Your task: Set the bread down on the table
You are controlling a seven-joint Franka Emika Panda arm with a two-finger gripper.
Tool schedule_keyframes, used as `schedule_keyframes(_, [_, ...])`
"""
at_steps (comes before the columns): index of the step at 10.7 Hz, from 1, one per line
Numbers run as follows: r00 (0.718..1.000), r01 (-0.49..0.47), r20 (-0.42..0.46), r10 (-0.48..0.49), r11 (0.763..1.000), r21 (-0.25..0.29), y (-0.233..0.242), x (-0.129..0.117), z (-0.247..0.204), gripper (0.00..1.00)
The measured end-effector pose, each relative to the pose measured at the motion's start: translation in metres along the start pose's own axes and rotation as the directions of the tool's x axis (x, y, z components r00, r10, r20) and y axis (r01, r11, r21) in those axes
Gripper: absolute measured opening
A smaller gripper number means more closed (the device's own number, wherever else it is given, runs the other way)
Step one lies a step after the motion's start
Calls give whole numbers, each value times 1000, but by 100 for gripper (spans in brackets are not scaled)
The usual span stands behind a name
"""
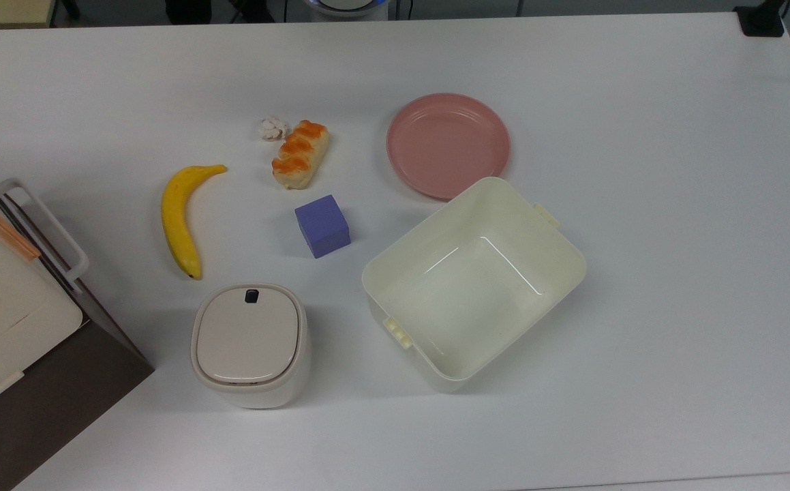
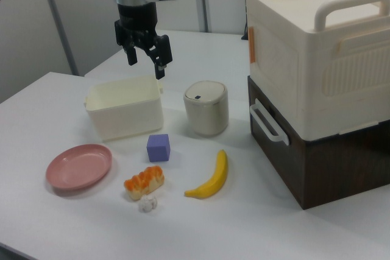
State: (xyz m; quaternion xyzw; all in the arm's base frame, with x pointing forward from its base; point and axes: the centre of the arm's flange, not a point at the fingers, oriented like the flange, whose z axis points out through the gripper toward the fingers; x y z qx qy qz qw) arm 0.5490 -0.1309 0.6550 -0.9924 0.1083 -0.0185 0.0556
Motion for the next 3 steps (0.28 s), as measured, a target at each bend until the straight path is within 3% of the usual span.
schedule_keyframes(3, [1000, 5, -1, -5, 1000, 0, -3, 0, 0, 100])
